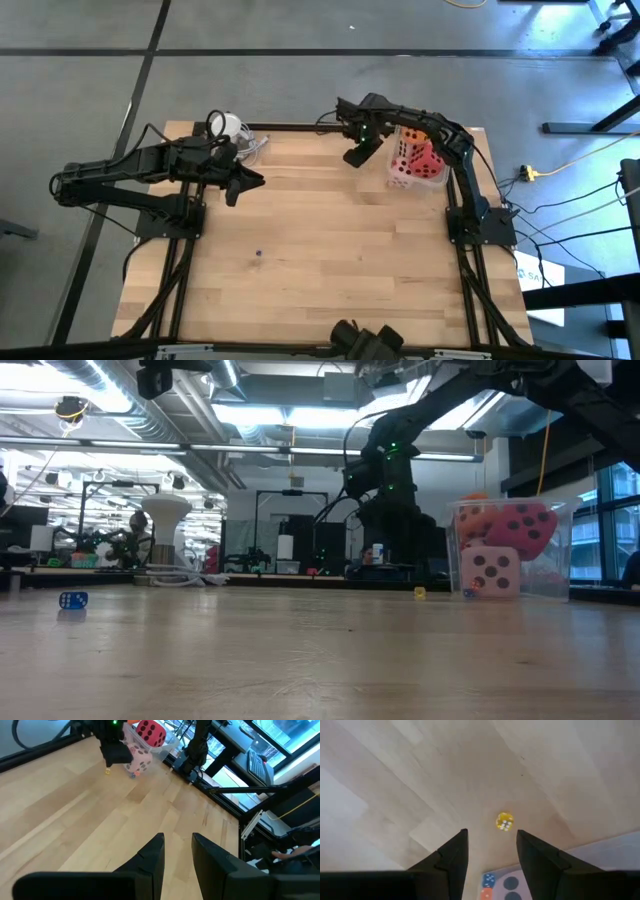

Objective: Pick & Place Dice
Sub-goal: Put the small yellow die into the container

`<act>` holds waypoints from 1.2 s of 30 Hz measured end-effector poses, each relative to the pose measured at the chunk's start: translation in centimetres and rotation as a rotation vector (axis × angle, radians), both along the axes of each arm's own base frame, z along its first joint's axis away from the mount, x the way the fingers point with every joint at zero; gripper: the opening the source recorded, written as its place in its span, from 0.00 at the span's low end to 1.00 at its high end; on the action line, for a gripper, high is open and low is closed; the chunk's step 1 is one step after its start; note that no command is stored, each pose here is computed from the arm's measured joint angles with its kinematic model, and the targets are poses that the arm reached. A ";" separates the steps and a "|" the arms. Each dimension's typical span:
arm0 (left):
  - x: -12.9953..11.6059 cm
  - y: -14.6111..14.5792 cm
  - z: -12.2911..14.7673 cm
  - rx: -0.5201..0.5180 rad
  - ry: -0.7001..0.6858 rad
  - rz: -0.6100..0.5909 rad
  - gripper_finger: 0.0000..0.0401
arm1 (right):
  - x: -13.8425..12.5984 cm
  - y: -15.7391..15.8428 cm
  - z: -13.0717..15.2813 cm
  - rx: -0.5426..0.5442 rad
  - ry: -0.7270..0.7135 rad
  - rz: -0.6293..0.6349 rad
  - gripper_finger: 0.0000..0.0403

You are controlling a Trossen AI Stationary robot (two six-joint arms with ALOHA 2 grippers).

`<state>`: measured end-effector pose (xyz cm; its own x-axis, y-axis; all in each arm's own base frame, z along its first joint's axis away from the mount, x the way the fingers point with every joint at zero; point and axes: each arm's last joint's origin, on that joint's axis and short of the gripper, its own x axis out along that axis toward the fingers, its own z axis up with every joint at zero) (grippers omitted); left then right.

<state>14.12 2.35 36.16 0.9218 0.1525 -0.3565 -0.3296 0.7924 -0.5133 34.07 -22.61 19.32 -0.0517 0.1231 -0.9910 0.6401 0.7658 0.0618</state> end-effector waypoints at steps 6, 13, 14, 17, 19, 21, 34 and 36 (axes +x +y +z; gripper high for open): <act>0.0 0.0 0.0 -0.003 0.000 0.001 0.23 | -0.9 -1.1 -0.3 0.038 0.015 -0.039 0.41; 0.0 0.0 0.0 -0.003 -0.001 0.001 0.23 | -1.6 -1.9 -2.2 0.099 0.095 -0.063 0.41; 0.0 0.0 0.0 -0.003 -0.001 0.001 0.23 | -1.6 -1.9 -2.2 0.103 0.092 -0.064 0.41; 0.0 0.0 0.0 -0.001 -0.001 0.001 0.23 | -1.5 -1.9 -2.2 0.110 0.072 -0.065 0.41; 0.0 0.0 0.0 0.001 0.000 0.001 0.23 | -1.5 -1.9 -2.2 0.112 0.068 -0.067 0.41; 0.0 0.0 0.0 0.001 0.000 0.000 0.23 | -1.5 -2.1 -2.4 0.115 0.071 -0.071 0.41; 0.0 0.0 0.0 -0.007 -0.001 0.004 0.23 | -1.6 -2.7 -4.2 0.184 0.071 -0.093 0.41; 0.0 0.0 0.0 -0.008 -0.002 0.003 0.23 | -1.7 -2.8 -4.2 0.186 0.068 -0.098 0.41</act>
